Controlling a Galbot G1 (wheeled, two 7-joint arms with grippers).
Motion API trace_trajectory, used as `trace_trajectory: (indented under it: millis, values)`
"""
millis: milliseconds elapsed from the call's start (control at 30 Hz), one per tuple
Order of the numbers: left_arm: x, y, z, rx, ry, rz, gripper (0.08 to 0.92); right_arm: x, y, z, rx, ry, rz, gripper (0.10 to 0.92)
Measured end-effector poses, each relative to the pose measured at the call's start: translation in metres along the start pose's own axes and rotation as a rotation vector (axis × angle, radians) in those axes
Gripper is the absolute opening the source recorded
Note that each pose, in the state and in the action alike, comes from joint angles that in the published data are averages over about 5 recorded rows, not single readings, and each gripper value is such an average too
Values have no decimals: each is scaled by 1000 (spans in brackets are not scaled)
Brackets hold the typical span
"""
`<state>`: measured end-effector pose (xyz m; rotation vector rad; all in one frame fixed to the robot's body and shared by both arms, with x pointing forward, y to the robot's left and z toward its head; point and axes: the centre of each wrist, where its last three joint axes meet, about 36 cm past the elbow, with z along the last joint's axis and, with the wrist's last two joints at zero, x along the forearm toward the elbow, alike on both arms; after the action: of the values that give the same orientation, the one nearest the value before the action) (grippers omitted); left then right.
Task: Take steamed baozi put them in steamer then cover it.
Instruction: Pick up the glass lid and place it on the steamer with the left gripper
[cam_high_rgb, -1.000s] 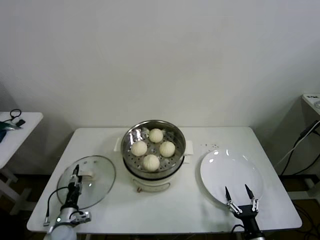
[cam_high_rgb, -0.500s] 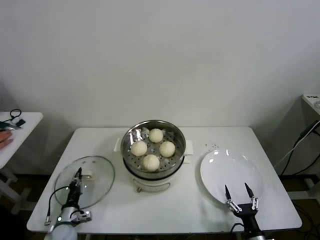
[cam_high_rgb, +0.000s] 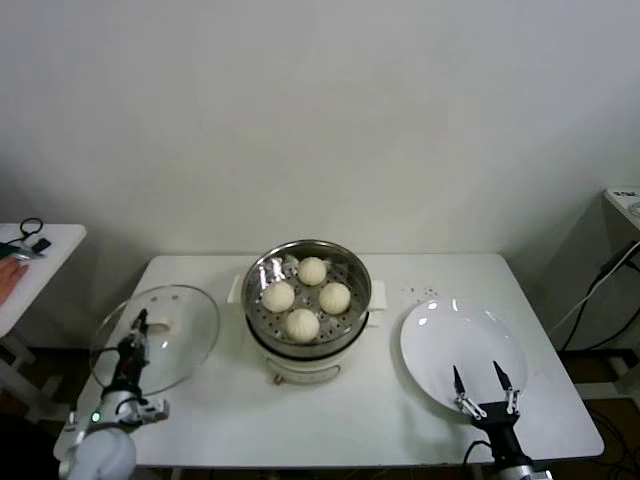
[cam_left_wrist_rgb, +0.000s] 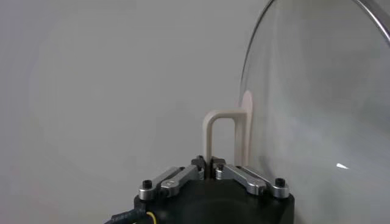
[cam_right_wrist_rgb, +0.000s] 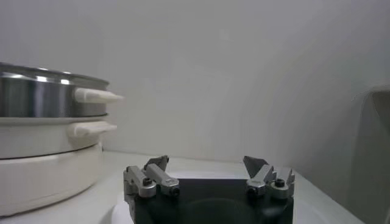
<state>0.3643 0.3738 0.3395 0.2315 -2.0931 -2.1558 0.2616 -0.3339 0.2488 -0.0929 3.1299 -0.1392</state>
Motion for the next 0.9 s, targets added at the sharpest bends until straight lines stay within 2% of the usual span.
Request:
trace_trajectory:
  millis: [233,433,633,900]
  values:
    - [-13,75,-20,27,7,-32,142,-5,-2,-3,24,11,13,823]
    - [-14,122,-62,72,-6,-47,142,-9,-4,-5,34,7,24,823]
    - [-9,146,-116,112,-29,-32,142,-13,-3,-6,36,-2,30,823]
    - [-1,162,-188,158,-65,-13,142,-15,-3,-2,34,-11,43,823]
